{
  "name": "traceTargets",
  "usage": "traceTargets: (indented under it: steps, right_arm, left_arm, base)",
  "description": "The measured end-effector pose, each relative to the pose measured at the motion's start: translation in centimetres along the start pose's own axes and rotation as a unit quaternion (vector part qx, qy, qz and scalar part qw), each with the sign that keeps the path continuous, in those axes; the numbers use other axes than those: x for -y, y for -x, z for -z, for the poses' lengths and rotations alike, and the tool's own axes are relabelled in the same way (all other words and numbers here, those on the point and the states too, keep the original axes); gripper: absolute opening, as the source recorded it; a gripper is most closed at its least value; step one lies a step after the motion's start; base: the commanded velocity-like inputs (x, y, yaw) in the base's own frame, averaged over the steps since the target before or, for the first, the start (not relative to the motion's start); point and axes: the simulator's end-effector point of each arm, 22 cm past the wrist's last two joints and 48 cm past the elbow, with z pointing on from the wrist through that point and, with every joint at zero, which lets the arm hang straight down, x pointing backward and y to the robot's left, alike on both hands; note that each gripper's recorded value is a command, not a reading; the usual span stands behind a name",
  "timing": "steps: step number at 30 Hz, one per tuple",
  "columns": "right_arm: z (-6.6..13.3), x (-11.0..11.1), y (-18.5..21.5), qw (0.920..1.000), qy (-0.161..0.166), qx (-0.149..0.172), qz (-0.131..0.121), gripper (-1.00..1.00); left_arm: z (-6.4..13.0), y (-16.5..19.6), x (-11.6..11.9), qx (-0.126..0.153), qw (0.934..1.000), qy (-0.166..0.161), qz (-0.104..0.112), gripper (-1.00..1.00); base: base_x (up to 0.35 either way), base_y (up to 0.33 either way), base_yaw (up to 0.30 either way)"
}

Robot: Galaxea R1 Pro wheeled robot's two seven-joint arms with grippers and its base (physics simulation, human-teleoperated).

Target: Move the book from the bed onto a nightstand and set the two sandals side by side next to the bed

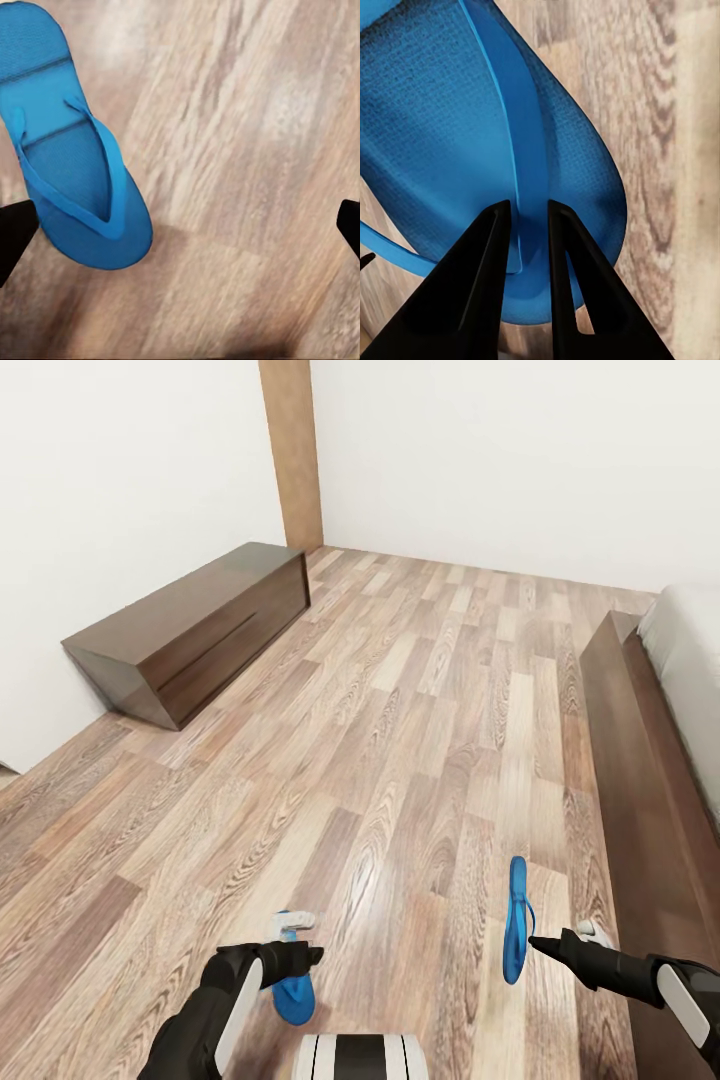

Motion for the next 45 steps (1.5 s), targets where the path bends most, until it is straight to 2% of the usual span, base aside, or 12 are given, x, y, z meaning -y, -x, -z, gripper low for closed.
traceTargets:
  steps: [1,3,7,45]
  right_arm:
    - [0.0,0.0,0.0,1.0000,0.000,0.000,0.000,-1.00]
    - [0.0,0.0,0.0,1.0000,0.000,0.000,0.000,-1.00]
    - [0.0,-0.1,0.1,1.0000,0.001,0.001,0.000,-1.00]
    - [0.0,-0.2,0.1,1.0000,0.003,0.001,0.000,-1.00]
  left_arm:
    - [0.1,0.1,-1.4,0.001,0.9999,0.010,0.001,1.00]
    - [0.3,0.2,-2.8,0.001,0.9998,0.020,0.001,1.00]
    - [0.5,0.3,-3.7,0.002,0.9997,0.026,0.000,1.00]
    - [0.7,0.9,-3.4,0.010,0.9996,0.025,0.000,1.00]
  base:
    - [0.000,0.000,0.000]
    - [0.000,0.000,0.000]
    - [0.000,0.000,0.000]
    - [0.000,0.000,0.000]
